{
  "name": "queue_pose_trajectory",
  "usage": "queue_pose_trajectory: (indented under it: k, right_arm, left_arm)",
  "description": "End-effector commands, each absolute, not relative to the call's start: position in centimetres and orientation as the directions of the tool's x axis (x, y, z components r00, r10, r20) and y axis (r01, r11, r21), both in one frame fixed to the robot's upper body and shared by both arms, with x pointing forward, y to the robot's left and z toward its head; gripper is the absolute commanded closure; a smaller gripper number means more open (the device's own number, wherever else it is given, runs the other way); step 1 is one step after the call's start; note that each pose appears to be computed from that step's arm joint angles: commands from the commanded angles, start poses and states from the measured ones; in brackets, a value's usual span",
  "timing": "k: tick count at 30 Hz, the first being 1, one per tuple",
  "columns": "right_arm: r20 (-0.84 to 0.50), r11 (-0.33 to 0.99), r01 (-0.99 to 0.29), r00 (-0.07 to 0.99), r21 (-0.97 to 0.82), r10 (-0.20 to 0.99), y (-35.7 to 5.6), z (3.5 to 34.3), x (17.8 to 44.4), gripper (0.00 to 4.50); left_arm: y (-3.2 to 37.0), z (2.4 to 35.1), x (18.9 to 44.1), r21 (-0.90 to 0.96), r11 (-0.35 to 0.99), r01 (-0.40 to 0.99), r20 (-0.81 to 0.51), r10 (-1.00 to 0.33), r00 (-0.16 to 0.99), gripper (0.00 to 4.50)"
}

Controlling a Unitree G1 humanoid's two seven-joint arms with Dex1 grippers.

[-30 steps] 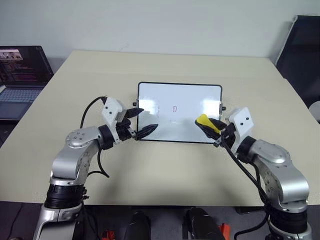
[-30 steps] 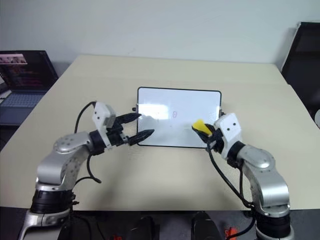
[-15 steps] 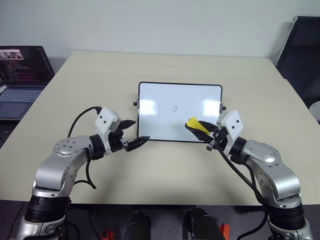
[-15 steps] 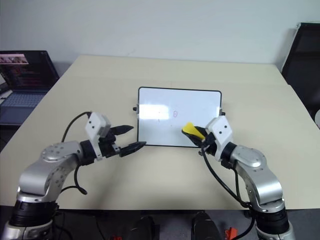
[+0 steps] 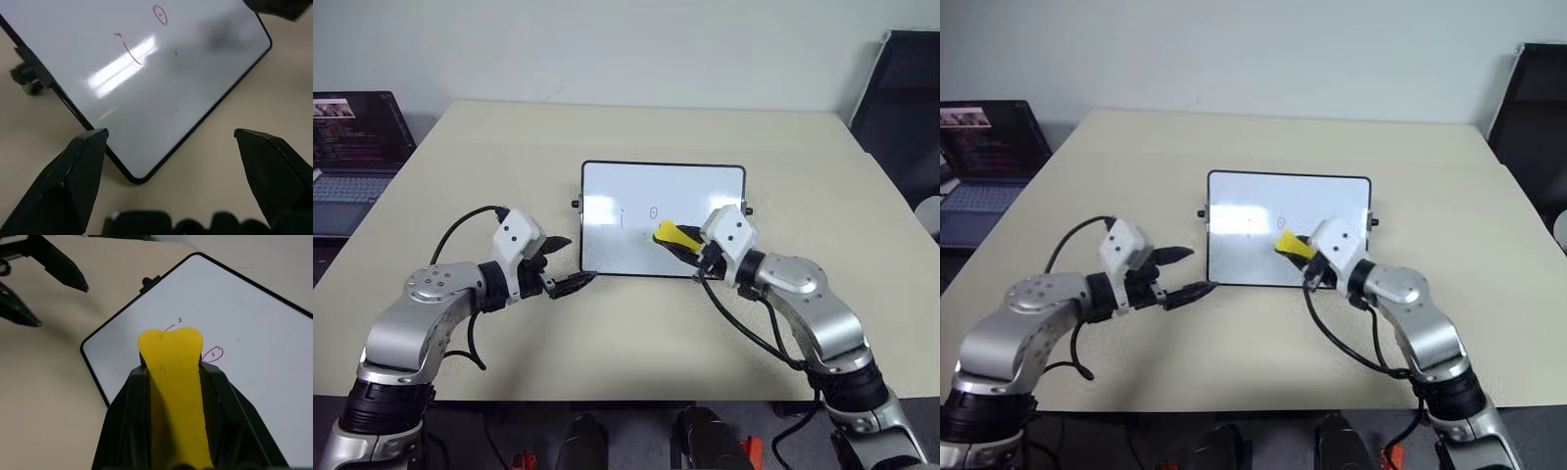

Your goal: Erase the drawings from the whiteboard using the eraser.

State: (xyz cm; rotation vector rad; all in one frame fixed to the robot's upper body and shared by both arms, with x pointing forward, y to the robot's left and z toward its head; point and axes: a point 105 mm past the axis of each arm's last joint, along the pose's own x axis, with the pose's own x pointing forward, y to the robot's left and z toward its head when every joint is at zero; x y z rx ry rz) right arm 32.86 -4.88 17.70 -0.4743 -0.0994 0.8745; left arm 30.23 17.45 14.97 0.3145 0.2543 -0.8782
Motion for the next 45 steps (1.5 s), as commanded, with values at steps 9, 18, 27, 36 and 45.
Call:
queue_pose_trajectory:
  k: [9, 18, 27, 36, 45]
  right_arm:
    - [-0.02, 0.558, -0.449, 0.791, -0.698, 0.611, -3.0, 20.0, 39.3, 3.51]
    - [-0.325, 0.382, -0.641, 0.71, -0.666, 0.624, -4.5, 13.2, 37.7, 3.51]
    - [-0.089, 0.527, -0.399, 0.851, -0.75, 0.517, -5.4, 18.0, 40.6, 3.51]
    - [-0.268, 0.491, -0.561, 0.795, -0.667, 0.544, -5.5, 14.3, 39.4, 3.51]
    - [-0.265, 0.442, -0.561, 0.778, -0.7, 0.569, -5.5, 14.9, 37.9, 3.51]
  left_arm:
    - [15.7, 16.0, 30.3, 0.219, 0.493, 0.842, -0.349, -0.767, 0.539, 0.0]
    - [15.4, 16.2, 30.5, 0.227, 0.487, 0.843, -0.341, -0.771, 0.537, 0.0]
    - [15.3, 16.1, 30.4, 0.225, 0.481, 0.847, -0.342, -0.775, 0.531, 0.0]
    - [15.4, 16.1, 30.3, 0.22, 0.483, 0.848, -0.343, -0.775, 0.531, 0.0]
    - [15.7, 16.0, 30.5, 0.218, 0.493, 0.842, -0.344, -0.769, 0.539, 0.0]
